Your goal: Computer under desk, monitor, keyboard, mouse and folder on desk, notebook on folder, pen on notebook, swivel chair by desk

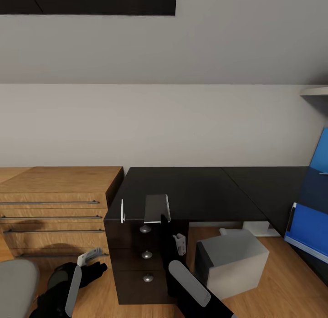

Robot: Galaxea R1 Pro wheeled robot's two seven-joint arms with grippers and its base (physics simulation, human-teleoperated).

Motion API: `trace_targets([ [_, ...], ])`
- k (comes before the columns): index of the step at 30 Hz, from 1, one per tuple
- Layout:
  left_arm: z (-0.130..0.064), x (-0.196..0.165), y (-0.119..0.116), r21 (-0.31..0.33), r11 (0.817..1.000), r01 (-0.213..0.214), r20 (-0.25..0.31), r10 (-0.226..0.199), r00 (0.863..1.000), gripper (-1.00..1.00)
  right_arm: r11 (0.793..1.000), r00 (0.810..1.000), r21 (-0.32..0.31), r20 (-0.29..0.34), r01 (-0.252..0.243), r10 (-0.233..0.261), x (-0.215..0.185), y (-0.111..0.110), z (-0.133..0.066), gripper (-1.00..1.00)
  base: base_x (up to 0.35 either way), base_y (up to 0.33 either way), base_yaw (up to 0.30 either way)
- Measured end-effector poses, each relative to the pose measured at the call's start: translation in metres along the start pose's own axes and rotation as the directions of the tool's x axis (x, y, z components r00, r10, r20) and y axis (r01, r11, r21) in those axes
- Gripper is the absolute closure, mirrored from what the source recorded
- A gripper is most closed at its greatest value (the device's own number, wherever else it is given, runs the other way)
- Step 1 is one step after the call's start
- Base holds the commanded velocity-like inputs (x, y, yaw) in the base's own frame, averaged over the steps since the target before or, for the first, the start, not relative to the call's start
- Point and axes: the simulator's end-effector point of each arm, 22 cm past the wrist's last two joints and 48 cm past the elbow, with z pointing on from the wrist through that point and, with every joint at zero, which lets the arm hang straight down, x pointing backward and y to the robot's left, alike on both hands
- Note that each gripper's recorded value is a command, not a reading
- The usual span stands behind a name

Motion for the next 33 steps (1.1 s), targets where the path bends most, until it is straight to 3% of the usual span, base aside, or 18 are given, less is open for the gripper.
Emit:
trace_targets([
  [16,0.003,0.002,0.002,0.003,1.0,0.0,0.002,0.0,1.0,-1.0,1.0,1.0,-0.009,-0.002,0.001,-0.001,0.001,-0.002,0.0,-1.0,0.0,0.0,0.0],
  [27,0.003,0.002,0.002,0.003,1.0,0.0,0.003,0.0,1.0,-1.0,0.985,1.0,-0.171,0.002,0.012,-0.012,0.0,0.031,-0.003,-1.0,0.0,0.0,0.0],
  [33,0.003,0.001,0.002,0.002,1.0,-0.001,0.004,0.001,1.0,-1.0,0.981,1.0,-0.192,0.003,0.012,-0.012,-0.001,0.035,-0.004,-1.0,0.0,0.0,0.0],
])
